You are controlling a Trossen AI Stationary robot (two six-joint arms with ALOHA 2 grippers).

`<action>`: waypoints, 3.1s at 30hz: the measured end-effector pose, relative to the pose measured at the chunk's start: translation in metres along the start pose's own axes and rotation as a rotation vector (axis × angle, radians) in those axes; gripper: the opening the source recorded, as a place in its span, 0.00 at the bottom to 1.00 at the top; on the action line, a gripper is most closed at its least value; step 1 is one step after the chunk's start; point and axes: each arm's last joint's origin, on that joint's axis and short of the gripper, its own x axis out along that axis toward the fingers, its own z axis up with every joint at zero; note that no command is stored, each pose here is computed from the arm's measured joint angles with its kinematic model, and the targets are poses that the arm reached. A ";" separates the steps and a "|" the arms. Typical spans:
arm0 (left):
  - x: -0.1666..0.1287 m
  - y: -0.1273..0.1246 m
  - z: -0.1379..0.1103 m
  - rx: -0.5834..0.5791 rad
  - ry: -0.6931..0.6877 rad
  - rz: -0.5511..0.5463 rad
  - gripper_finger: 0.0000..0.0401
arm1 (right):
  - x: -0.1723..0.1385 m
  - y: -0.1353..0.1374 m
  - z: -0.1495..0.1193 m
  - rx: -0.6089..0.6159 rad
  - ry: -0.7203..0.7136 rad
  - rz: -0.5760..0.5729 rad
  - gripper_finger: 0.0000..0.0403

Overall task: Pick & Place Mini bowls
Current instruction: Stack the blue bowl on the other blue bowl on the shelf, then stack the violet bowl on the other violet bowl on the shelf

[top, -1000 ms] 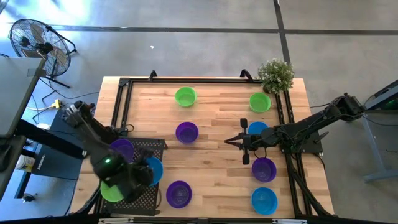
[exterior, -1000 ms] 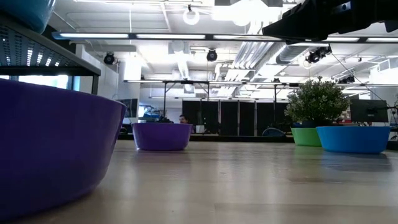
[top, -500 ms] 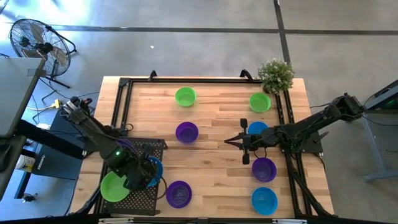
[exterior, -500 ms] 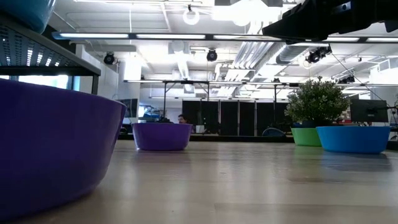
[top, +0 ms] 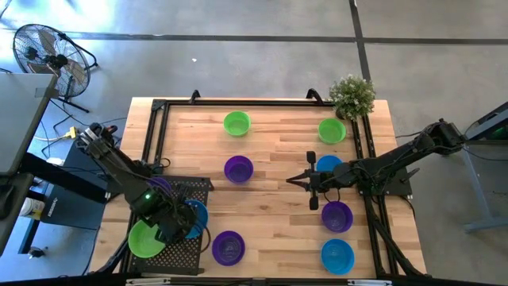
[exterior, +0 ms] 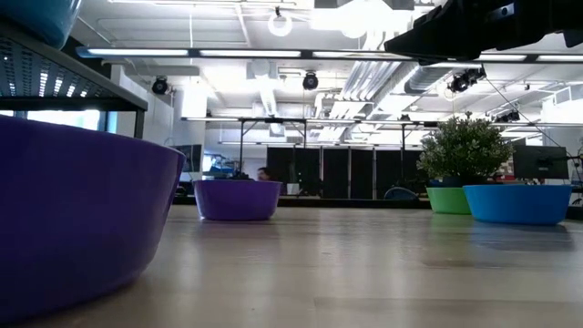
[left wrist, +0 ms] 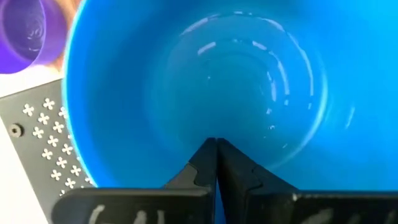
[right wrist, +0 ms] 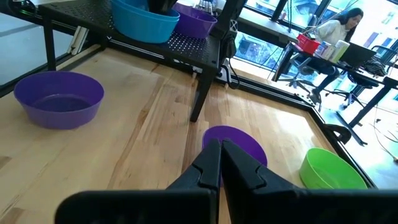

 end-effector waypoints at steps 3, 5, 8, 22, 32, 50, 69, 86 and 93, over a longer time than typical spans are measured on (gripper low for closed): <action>-0.002 0.001 -0.002 -0.015 0.002 0.001 0.01 | 0.000 0.000 0.000 0.000 0.000 0.000 0.00; -0.007 0.001 -0.006 -0.017 -0.007 0.001 0.01 | 0.000 0.000 0.000 0.000 0.001 0.000 0.00; -0.009 0.000 -0.008 -0.021 -0.022 0.000 0.01 | 0.000 0.000 0.000 -0.001 0.004 0.001 0.00; -0.010 0.002 -0.011 -0.050 0.010 0.008 0.01 | 0.000 0.000 0.000 0.003 0.004 0.001 0.00; -0.010 0.001 -0.010 -0.029 -0.007 -0.001 0.01 | 0.000 0.000 0.000 0.000 0.004 0.000 0.00; -0.054 0.022 -0.017 0.065 -0.383 0.078 0.01 | 0.000 0.000 0.000 0.000 0.004 0.001 0.00; 0.009 0.161 0.031 -0.126 -0.514 0.223 0.00 | 0.001 -0.003 0.000 -0.006 0.002 -0.017 0.00; 0.099 0.173 0.069 -0.066 -0.339 0.101 0.32 | 0.003 -0.008 -0.002 0.009 0.004 -0.002 0.00; 0.109 0.175 0.075 -0.152 -0.345 0.099 0.35 | 0.003 -0.008 -0.003 0.008 0.010 -0.001 0.00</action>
